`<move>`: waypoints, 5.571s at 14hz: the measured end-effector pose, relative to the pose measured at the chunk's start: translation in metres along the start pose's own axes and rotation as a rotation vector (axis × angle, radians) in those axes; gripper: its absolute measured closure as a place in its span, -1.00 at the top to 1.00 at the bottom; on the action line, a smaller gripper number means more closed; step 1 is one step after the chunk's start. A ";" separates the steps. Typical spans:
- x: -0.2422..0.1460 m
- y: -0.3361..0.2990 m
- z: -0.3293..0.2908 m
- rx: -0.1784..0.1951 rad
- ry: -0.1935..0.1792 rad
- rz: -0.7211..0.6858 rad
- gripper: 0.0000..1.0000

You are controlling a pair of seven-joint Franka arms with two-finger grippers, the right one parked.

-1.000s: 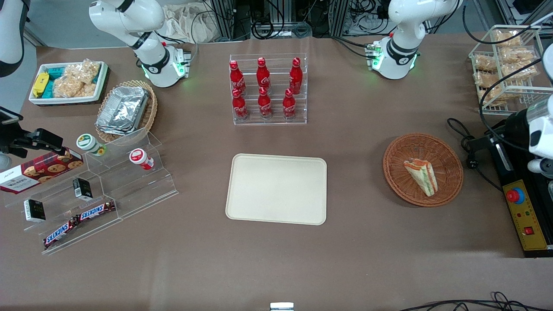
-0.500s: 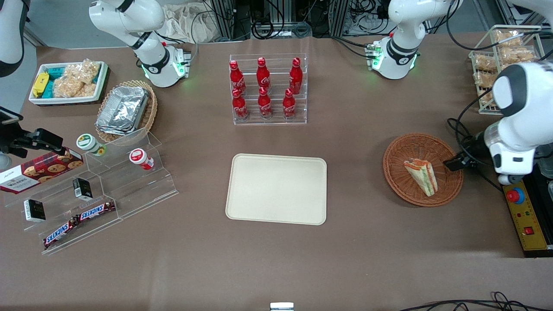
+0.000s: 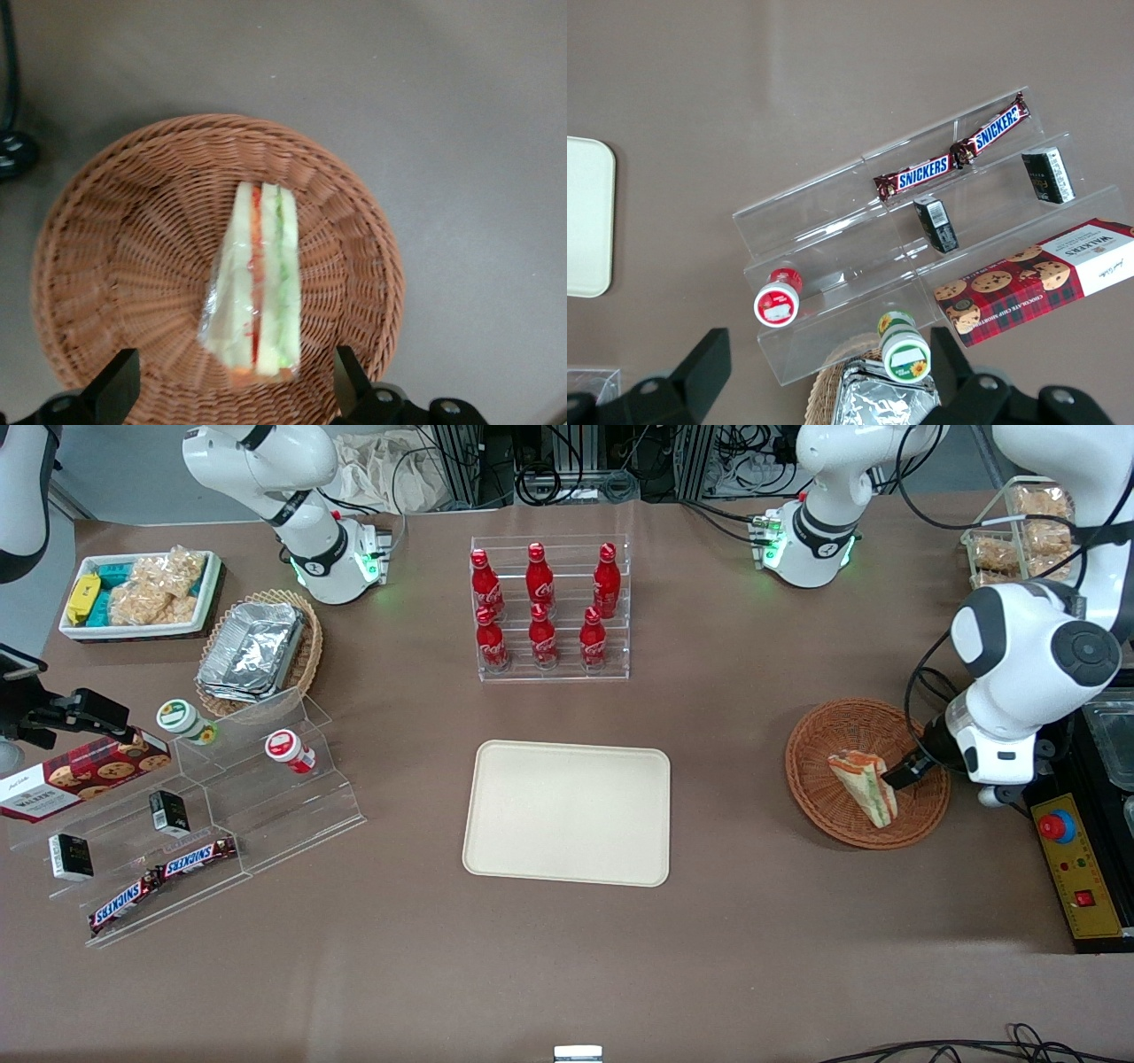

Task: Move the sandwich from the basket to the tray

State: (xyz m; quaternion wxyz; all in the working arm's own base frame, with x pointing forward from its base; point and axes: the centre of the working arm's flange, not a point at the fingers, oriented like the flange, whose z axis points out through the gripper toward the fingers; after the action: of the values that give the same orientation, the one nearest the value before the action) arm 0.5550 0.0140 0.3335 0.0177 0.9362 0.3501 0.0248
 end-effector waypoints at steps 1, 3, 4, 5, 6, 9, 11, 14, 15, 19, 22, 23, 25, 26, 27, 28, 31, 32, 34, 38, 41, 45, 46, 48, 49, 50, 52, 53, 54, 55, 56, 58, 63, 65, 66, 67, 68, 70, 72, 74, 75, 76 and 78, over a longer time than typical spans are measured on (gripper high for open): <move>-0.002 0.004 0.010 -0.007 0.000 0.000 0.97; -0.004 0.008 0.029 -0.009 -0.011 -0.001 0.97; -0.004 0.008 0.037 -0.008 -0.018 -0.002 0.97; -0.004 0.007 0.043 -0.005 -0.025 -0.003 0.97; -0.005 0.007 0.048 -0.001 -0.033 -0.003 0.97; -0.006 0.004 0.061 0.009 -0.051 -0.007 0.97; -0.006 0.002 0.071 0.018 -0.066 -0.011 0.98; -0.007 -0.001 0.085 0.027 -0.084 -0.016 0.85; -0.007 -0.002 0.088 0.028 -0.087 -0.017 0.66; -0.005 -0.001 0.086 0.022 -0.080 -0.017 -0.18; 0.001 0.004 0.070 0.036 -0.091 -0.008 -0.35; 0.005 0.009 0.055 0.054 -0.110 0.008 -0.41; 0.018 0.022 0.012 0.088 -0.147 0.046 -0.61; 0.025 0.029 -0.013 0.099 -0.160 0.067 -0.61; 0.030 0.038 -0.038 0.103 -0.166 0.093 -0.61; 0.031 0.050 -0.062 0.102 -0.166 0.119 -0.61; 0.008 0.103 -0.118 0.089 -0.153 0.230 -0.61; -0.006 0.124 -0.128 0.084 -0.152 0.271 -0.61; -0.040 0.168 -0.125 0.078 -0.158 0.358 -0.61; -0.119 0.255 -0.064 0.091 -0.208 0.489 -0.61; -0.154 0.300 -0.001 0.054 -0.200 0.491 -0.61; -0.198 0.328 0.061 0.048 -0.189 0.509 -0.61; -0.205 0.332 0.069 0.040 -0.185 0.513 -0.61; -0.210 0.335 0.081 0.027 -0.180 0.516 -0.61; -0.209 0.335 0.085 0.024 -0.179 0.514 -0.61; -0.209 0.336 0.089 0.020 -0.178 0.513 -0.61; -0.211 0.337 0.095 0.012 -0.176 0.516 -0.61; -0.218 0.339 0.098 0.012 -0.178 0.527 -0.61; -0.230 0.343 0.101 0.010 -0.178 0.542 -0.61; -0.241 0.346 0.104 0.007 -0.176 0.554 -0.63; -0.248 0.349 0.106 0.006 -0.176 0.562 -0.67; -0.249 0.350 0.106 0.004 -0.169 0.566 -0.53; -0.220 0.354 0.066 -0.032 -0.126 0.536 0.43; -0.197 0.346 0.025 -0.022 -0.114 0.512 0.83; -0.179 0.337 0.000 -0.014 -0.107 0.488 0.98; -0.155 0.323 -0.027 0.000 -0.104 0.456 1.00; -0.133 0.306 -0.053 0.016 -0.104 0.426 1.00; -0.103 0.272 -0.098 0.038 -0.098 0.379 1.00; -0.089 0.239 -0.130 0.050 -0.083 0.375 1.00; -0.079 0.200 -0.152 0.063 -0.068 0.387 1.00; -0.073 0.179 -0.161 0.069 -0.061 0.389 1.00; -0.068 0.159 -0.170 0.074 -0.053 0.392 1.00; -0.059 0.125 -0.188 0.086 -0.047 0.396 1.00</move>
State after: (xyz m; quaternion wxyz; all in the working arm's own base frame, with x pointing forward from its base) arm 0.5810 -0.1163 0.5254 -0.0192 0.9869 0.1596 -0.0088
